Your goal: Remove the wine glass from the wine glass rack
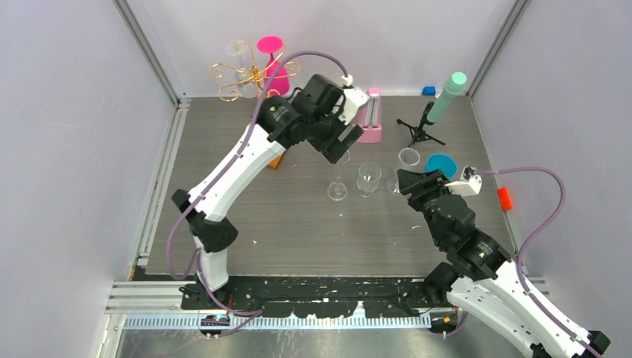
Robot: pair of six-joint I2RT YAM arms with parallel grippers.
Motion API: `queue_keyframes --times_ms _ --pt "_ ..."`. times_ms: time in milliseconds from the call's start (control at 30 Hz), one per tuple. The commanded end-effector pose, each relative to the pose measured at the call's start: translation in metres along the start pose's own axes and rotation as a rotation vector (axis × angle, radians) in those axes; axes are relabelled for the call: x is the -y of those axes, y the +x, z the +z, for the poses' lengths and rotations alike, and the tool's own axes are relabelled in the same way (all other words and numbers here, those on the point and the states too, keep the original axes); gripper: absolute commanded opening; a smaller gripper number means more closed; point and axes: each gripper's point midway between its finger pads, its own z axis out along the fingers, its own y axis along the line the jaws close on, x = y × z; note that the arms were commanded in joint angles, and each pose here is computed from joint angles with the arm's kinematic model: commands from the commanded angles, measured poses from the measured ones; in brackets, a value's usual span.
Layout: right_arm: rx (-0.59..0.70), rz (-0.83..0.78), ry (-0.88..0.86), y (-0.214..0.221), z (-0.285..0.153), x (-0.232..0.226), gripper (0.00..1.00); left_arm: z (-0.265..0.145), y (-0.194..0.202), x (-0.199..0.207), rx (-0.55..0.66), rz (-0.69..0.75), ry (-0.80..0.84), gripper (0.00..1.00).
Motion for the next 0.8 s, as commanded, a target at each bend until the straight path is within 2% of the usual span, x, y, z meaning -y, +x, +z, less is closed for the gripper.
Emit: queue_keyframes --times_ms 0,100,233,333,400,467,600,667,767 --pt "0.027 0.057 -0.053 -0.009 0.006 -0.027 0.57 -0.04 -0.038 -0.035 0.231 -0.08 -0.065 0.87" --pt "0.01 0.055 -0.064 -0.005 0.011 -0.034 0.57 -0.067 -0.054 -0.067 0.357 -0.19 -0.111 0.99" --pt "-0.005 0.049 -0.054 0.003 0.019 -0.035 0.57 -0.106 -0.071 -0.13 0.547 -0.364 -0.229 1.0" --pt "-0.012 0.052 -0.044 0.007 0.021 -0.033 0.56 -0.138 -0.069 -0.191 0.684 -0.537 -0.333 1.0" --pt "-0.013 0.054 -0.042 0.008 0.021 -0.032 0.56 -0.148 -0.065 -0.217 0.736 -0.617 -0.361 0.98" --pt "-0.011 0.055 -0.038 0.008 0.021 -0.03 0.56 -0.158 -0.058 -0.249 0.793 -0.747 -0.397 0.91" --pt "-0.005 0.057 -0.037 0.007 0.021 -0.03 0.56 -0.158 -0.041 -0.306 0.897 -1.056 -0.403 0.59" --pt "-0.007 0.054 -0.036 0.007 0.022 -0.03 0.55 -0.152 -0.03 -0.332 0.924 -1.163 -0.45 0.54" --pt "-0.015 0.039 -0.039 0.007 0.021 -0.032 0.55 -0.146 -0.031 -0.354 0.951 -1.238 -0.497 0.55"
